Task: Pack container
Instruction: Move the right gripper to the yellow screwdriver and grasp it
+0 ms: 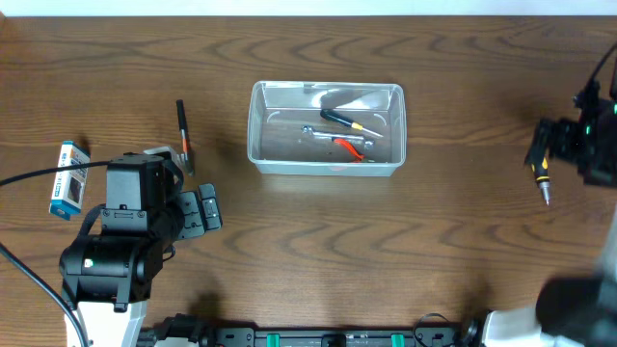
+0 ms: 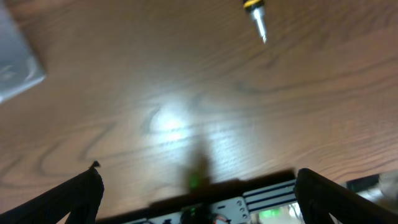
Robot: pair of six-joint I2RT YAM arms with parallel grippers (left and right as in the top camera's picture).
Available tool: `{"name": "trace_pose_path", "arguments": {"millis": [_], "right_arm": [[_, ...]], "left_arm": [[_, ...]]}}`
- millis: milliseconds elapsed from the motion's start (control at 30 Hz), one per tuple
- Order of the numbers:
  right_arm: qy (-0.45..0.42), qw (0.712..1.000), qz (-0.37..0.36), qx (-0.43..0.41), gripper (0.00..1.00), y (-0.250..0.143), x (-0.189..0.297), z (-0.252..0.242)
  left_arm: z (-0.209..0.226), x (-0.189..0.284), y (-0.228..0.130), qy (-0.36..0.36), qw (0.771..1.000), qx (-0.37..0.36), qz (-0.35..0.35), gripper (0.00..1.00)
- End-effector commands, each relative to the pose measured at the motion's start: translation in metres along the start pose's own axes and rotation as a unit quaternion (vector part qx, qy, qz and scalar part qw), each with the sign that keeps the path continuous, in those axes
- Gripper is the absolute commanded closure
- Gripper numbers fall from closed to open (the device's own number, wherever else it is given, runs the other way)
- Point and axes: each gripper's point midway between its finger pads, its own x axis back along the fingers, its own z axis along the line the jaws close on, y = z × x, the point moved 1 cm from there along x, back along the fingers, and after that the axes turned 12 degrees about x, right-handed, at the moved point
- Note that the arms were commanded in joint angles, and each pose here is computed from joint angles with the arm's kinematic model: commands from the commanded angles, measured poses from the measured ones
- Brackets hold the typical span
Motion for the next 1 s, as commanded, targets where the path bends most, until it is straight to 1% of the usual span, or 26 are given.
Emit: {"name": "trace_pose_path", "arguments": {"millis": [0,133,233,300,433,567,733,967], "right_arm": [[0.001,0.999,-0.037,-0.008,0.01,-0.033,0.013,0.013],[-0.016,0.998,-0.056,0.001,0.01,-0.059,0.002,0.013],[-0.02,0.998,-0.056,0.029,0.01,-0.062,-0.015,0.011],[-0.022,0.997,-0.058,0.038,0.01,-0.054,-0.026,0.007],[-0.028,0.996,-0.065,0.047,0.01,-0.02,-0.047,-0.012],[-0.019,0.994,-0.047,0.099,0.01,0.007,-0.08,-0.026],[-0.019,0.993,-0.018,0.114,0.01,0.034,-0.126,-0.046],[-0.047,0.985,-0.022,0.165,0.01,0.064,-0.167,-0.064]], "left_arm": [[-0.001,0.002,0.003,0.002,1.0,0.001,-0.005,0.02],[-0.001,-0.002,0.003,0.007,1.0,0.0,0.003,0.02],[-0.001,-0.007,0.002,0.012,1.0,0.0,0.013,0.02],[-0.001,-0.01,0.002,0.015,1.0,-0.001,0.02,0.02],[0.0,-0.015,0.001,0.019,0.999,-0.001,0.028,0.02],[-0.002,-0.015,0.005,0.016,1.0,0.0,0.021,0.02],[0.002,-0.015,0.008,0.029,0.999,-0.001,0.013,0.02],[0.002,-0.015,0.008,0.029,1.0,0.0,0.012,0.02]]}}
